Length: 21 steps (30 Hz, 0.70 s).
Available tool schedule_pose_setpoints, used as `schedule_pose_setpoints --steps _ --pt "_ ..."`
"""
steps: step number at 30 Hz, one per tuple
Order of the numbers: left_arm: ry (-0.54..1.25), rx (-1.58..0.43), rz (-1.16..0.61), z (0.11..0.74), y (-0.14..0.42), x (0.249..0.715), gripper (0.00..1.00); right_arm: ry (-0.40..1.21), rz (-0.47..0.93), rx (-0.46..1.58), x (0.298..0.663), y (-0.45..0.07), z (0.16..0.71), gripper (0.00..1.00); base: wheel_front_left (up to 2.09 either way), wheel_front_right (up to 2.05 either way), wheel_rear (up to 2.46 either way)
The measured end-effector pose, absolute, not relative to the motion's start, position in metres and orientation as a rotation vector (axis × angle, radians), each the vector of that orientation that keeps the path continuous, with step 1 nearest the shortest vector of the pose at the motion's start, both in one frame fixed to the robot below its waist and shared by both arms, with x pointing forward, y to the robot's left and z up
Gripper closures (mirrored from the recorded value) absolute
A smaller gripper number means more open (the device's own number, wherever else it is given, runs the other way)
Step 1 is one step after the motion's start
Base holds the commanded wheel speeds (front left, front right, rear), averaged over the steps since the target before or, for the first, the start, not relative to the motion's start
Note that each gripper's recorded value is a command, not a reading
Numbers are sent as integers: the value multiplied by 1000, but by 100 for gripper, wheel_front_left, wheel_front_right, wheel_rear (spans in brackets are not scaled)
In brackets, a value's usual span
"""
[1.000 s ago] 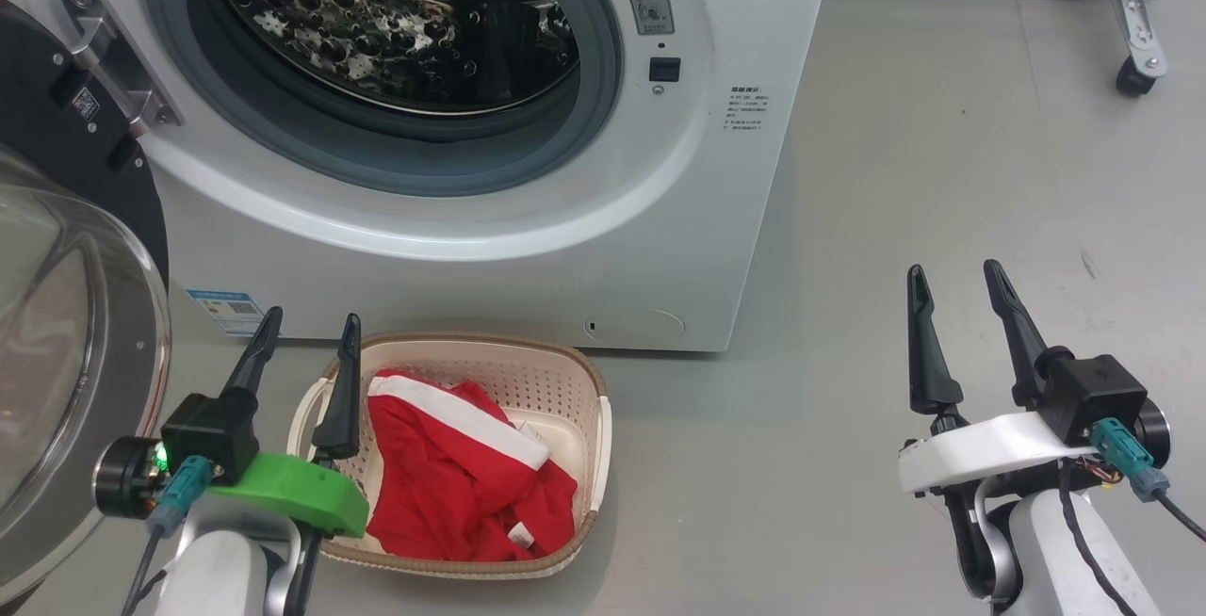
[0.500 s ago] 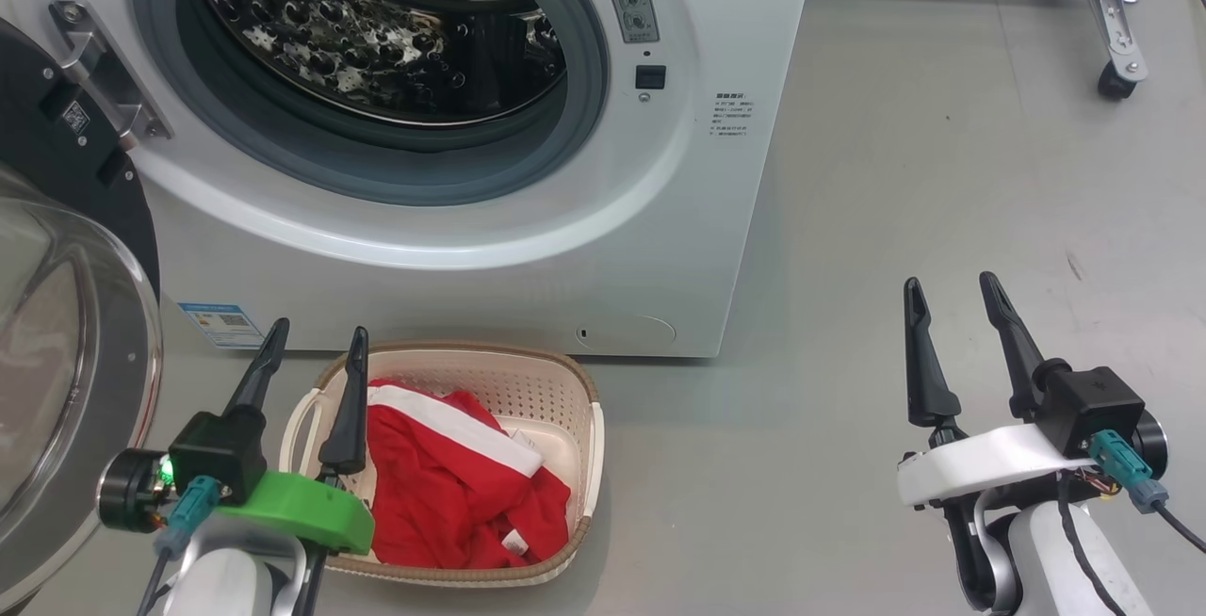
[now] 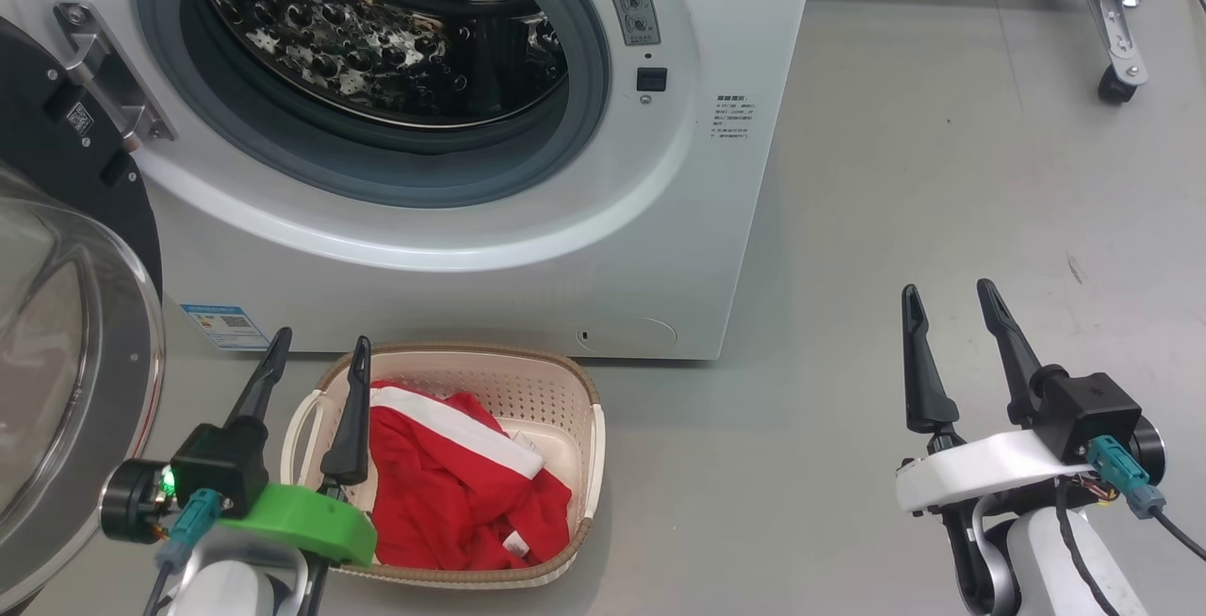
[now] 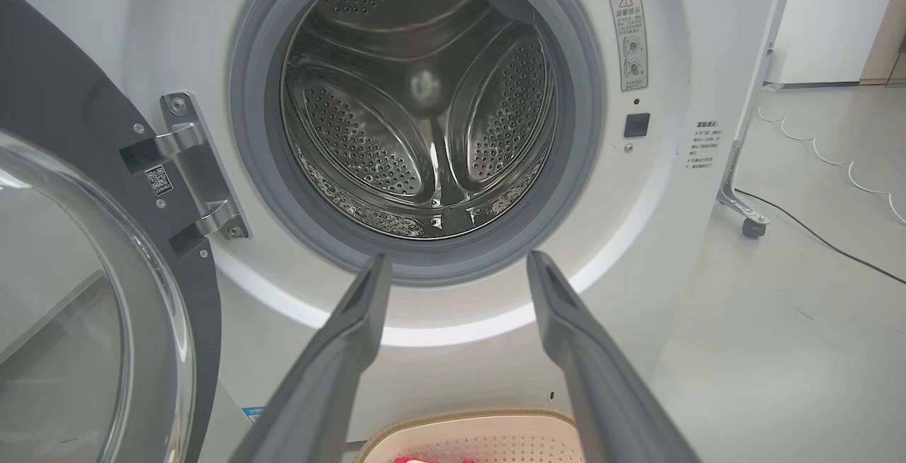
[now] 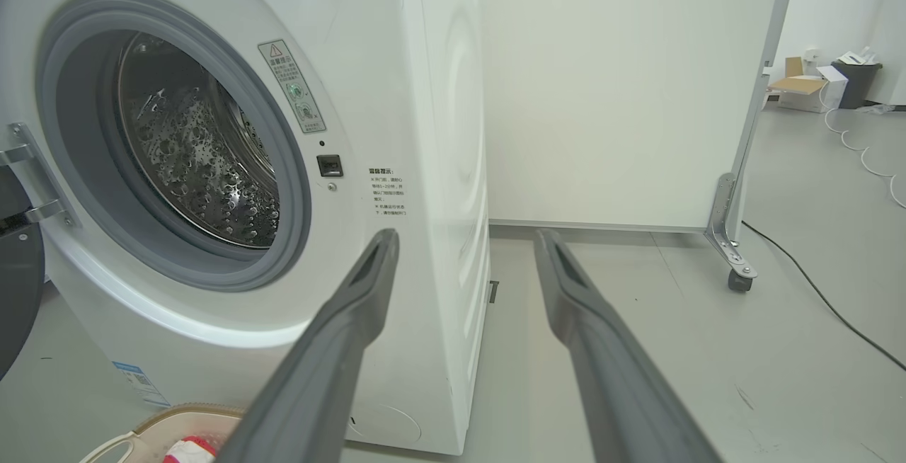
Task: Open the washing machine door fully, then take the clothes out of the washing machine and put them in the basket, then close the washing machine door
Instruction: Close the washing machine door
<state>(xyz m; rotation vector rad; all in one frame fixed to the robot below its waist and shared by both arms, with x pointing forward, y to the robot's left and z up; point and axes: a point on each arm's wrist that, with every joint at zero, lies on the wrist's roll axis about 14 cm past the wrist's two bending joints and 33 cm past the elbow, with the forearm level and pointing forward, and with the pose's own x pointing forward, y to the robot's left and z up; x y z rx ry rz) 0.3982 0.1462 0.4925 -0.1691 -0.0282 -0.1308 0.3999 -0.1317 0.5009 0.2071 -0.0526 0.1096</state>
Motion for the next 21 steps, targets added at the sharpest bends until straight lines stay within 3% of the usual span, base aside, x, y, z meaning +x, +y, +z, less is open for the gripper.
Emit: schedule_pose_setpoints --steps 21 --pt "-37 -172 -133 495 145 396 0 -60 103 207 399 -134 503 0 0 0 0"
